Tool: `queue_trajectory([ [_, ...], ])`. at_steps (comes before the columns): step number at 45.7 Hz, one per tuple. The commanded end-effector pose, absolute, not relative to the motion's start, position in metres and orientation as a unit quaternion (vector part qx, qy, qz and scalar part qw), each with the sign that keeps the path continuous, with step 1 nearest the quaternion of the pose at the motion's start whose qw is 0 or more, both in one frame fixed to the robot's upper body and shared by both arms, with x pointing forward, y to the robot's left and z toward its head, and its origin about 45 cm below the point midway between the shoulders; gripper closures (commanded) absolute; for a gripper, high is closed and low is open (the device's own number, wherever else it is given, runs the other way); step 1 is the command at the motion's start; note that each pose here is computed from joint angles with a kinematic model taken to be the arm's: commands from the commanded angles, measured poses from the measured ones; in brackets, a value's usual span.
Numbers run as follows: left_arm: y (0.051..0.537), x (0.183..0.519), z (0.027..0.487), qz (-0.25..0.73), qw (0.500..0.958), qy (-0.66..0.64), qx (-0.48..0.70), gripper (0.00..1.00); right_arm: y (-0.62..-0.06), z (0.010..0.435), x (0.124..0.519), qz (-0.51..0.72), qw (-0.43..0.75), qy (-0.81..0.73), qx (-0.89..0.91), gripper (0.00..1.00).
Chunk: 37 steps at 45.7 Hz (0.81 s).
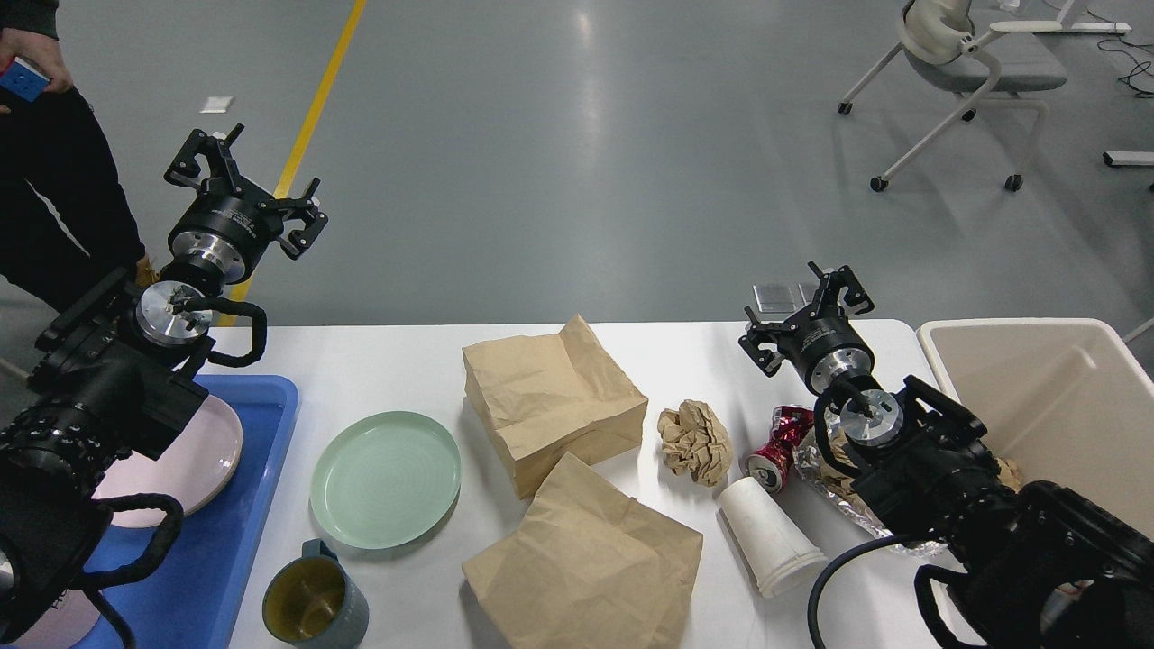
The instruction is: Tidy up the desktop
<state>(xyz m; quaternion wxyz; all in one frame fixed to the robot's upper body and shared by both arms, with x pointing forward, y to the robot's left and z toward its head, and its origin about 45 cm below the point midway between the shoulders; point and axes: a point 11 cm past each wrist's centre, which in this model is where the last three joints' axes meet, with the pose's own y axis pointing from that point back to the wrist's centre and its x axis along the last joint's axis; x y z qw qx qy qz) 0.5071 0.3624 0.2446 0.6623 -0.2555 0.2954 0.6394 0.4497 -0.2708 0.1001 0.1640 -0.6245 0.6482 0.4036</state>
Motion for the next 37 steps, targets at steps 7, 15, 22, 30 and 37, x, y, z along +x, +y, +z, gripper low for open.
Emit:
queue_trajectory([
  [7,0.374,0.501,0.239,0.628,0.676,0.332,-0.198,0.04,-0.271,0.100,0.450,0.404,0.164,0.648,-0.625,0.00],
  [15,0.370,0.508,0.259,0.612,0.704,0.326,-0.153,0.04,-0.271,0.100,0.450,0.404,0.164,0.648,-0.625,0.00],
  [22,0.367,0.533,0.344,0.612,0.743,0.240,-0.124,0.04,-0.271,0.100,0.450,0.404,0.164,0.648,-0.625,0.00],
  [30,0.385,0.541,0.432,0.644,0.757,0.108,-0.017,0.04,-0.271,0.100,0.450,0.404,0.164,0.648,-0.625,0.00],
  [37,0.381,0.541,0.472,0.647,0.734,-0.036,0.204,0.04,-0.271,0.100,0.450,0.404,0.165,0.648,-0.625,0.00],
])
